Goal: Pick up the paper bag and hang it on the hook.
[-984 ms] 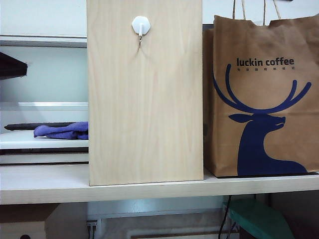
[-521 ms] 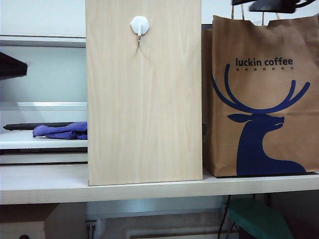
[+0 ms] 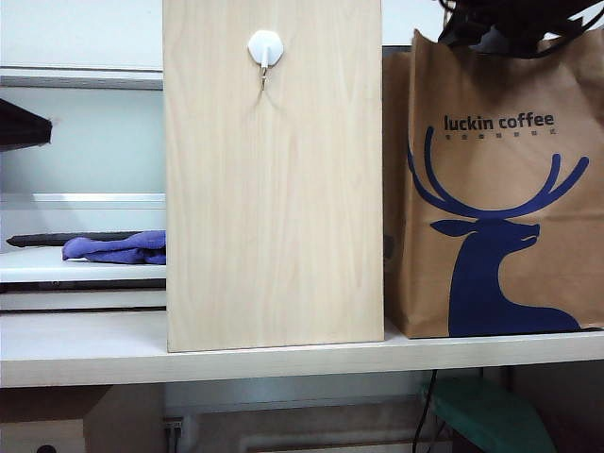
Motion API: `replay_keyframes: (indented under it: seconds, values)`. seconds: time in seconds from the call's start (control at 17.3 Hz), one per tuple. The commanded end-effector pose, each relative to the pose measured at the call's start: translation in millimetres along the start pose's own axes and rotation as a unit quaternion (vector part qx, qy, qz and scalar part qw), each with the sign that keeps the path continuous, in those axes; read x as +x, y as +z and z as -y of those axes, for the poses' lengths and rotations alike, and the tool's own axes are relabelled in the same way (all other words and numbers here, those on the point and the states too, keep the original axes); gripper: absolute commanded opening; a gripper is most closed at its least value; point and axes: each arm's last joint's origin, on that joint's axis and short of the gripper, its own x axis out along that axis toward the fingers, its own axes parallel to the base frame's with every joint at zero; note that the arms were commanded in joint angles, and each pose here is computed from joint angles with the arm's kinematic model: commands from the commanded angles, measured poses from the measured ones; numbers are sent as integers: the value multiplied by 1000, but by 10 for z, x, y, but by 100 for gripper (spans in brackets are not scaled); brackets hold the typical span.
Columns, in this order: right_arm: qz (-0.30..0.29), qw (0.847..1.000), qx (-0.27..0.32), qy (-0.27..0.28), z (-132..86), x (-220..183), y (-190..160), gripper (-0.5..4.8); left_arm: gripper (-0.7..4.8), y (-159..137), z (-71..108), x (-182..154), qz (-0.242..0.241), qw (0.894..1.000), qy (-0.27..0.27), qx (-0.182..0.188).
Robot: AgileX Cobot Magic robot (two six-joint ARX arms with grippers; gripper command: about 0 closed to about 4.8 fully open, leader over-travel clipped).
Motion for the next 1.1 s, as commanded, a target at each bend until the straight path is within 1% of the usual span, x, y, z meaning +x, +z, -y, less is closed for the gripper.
replay_keyframes:
  seconds: [0.06, 0.17, 0.23, 0.41, 0.52, 0.58, 0.64, 0.69, 0.75, 0.81, 0.93, 0.98, 1.04, 1.1]
  values:
    - [7, 1000, 1, 10, -21, -6, 131, -2, -6, 16, 0, -1, 7, 1000, 0, 2]
    - [14, 1000, 1, 11, -44, -109, 265, -2, -6, 16, 0, -1, 7, 1000, 0, 2]
    - [6, 1000, 3, 10, -65, -239, 359, -2, -6, 16, 0, -1, 7, 1000, 0, 2]
    - [-46, 999, 21, 8, -118, -618, 506, -2, -6, 16, 0, -1, 7, 1000, 0, 2]
    - [-73, 996, 28, 39, -214, -837, 556, -2, -5, 16, 0, -1, 7, 1000, 0, 2]
    - [-90, 993, 29, 67, -352, -1035, 598, -2, -6, 16, -1, -1, 7, 1000, 1, 2]
    - [-92, 992, 29, 80, -408, -1080, 607, -2, -6, 17, -4, -2, 7, 1000, 2, 2]
    - [-94, 989, 38, 105, -526, -1127, 615, -2, -5, 17, -21, -4, 7, 1000, 11, 2]
    - [-94, 988, 38, 113, -615, -1140, 609, -2, -6, 19, -40, -7, 8, 1000, 21, 2]
    - [-99, 987, 35, 119, -749, -1129, 578, -2, -5, 20, -64, -11, 9, 999, 34, 1]
    - [-123, 980, 40, 152, -1042, -1058, 456, -2, -6, 22, -91, -17, 10, 999, 47, 1]
    - [-132, 978, 34, 158, -1145, -1023, 398, -2, -6, 23, -101, -19, 10, 999, 53, 1]
    - [-144, 974, 26, 174, -1343, -946, 282, -2, -6, 24, -114, -23, 11, 998, 60, 1]
    - [-150, 971, 22, 184, -1479, -892, 195, -2, -6, 23, -121, -24, 11, 998, 63, 0]
